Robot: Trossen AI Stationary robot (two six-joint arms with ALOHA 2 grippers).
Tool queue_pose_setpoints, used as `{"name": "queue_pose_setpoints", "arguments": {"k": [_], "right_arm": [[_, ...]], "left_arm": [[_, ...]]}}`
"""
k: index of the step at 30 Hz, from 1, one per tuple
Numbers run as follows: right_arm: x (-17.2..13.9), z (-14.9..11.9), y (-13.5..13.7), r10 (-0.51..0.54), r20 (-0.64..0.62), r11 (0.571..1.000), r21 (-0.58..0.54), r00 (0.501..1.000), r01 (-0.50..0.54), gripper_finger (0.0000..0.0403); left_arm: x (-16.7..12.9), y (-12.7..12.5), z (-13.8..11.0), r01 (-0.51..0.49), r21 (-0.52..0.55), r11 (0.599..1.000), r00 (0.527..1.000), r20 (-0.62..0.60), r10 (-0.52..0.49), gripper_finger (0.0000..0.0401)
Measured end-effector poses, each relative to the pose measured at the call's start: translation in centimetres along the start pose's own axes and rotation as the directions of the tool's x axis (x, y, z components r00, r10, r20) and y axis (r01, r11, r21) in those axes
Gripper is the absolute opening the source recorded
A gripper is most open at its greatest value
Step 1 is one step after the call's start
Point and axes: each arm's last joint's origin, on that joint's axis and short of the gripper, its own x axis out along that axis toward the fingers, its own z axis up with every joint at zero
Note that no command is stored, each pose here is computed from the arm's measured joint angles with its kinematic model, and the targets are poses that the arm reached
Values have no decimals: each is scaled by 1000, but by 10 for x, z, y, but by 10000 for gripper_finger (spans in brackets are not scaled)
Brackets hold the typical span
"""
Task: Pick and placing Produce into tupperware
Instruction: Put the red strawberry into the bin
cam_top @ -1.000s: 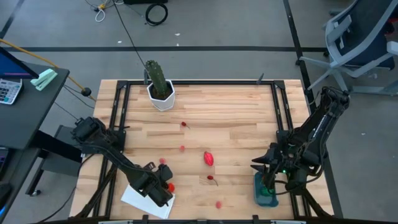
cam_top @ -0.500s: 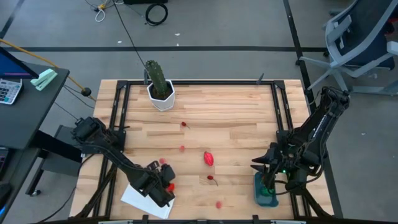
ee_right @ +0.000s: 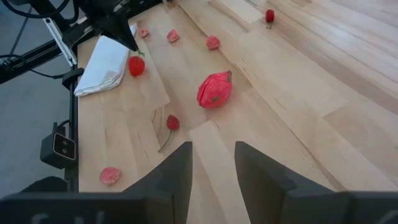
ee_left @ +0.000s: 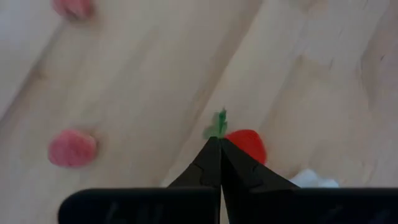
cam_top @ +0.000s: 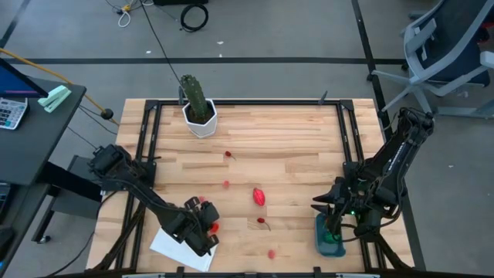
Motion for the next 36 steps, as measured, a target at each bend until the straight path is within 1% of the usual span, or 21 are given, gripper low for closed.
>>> {"name": "queue_pose_setpoints", "arguments": {"k": [6, 11, 13, 16, 20, 23, 31, 33, 36], "right_arm": [[0, 0, 0, 0, 0, 1000, 7, 1000, 0, 128], [0, 0, 0, 0, 0, 1000, 10, 1000, 0, 128], [0, 0, 0, 1, 0, 1000, 11, 1000, -1, 128], [0, 0, 0, 0, 0, 1000, 10, 1000, 0, 128], [0, 0, 0, 0, 0, 1000, 8, 1000, 0, 128], [0, 0, 0, 0, 0, 1000, 24, 1000, 0, 128], [0, 0, 0, 0, 0, 1000, 15, 1000, 0, 128], [0, 0, 0, 0, 0, 1000, 15, 1000, 0, 128], [0, 0, 0, 0, 0, 1000, -21, 1000, 0, 128]], "left_arm": [[2, 1, 8, -6, -16, 1000, 998, 61, 7, 3], [3, -2, 18, 39, 43, 998, 994, 101, -43, 3], [3, -3, 22, 53, 51, 997, 992, 115, -59, 2], [3, -2, 23, 47, 73, 996, 991, 123, -56, 2], [1, -1, 31, 40, 98, 994, 986, 158, -55, 2], [-4, -5, 41, 52, 119, 992, 979, 190, -74, 3], [-20, -13, 70, 49, 205, 978, 962, 254, -101, 3], [-24, -14, 81, 44, 216, 975, 952, 286, -106, 4], [-27, -13, 98, 42, 219, 975, 940, 322, -113, 2]]}}
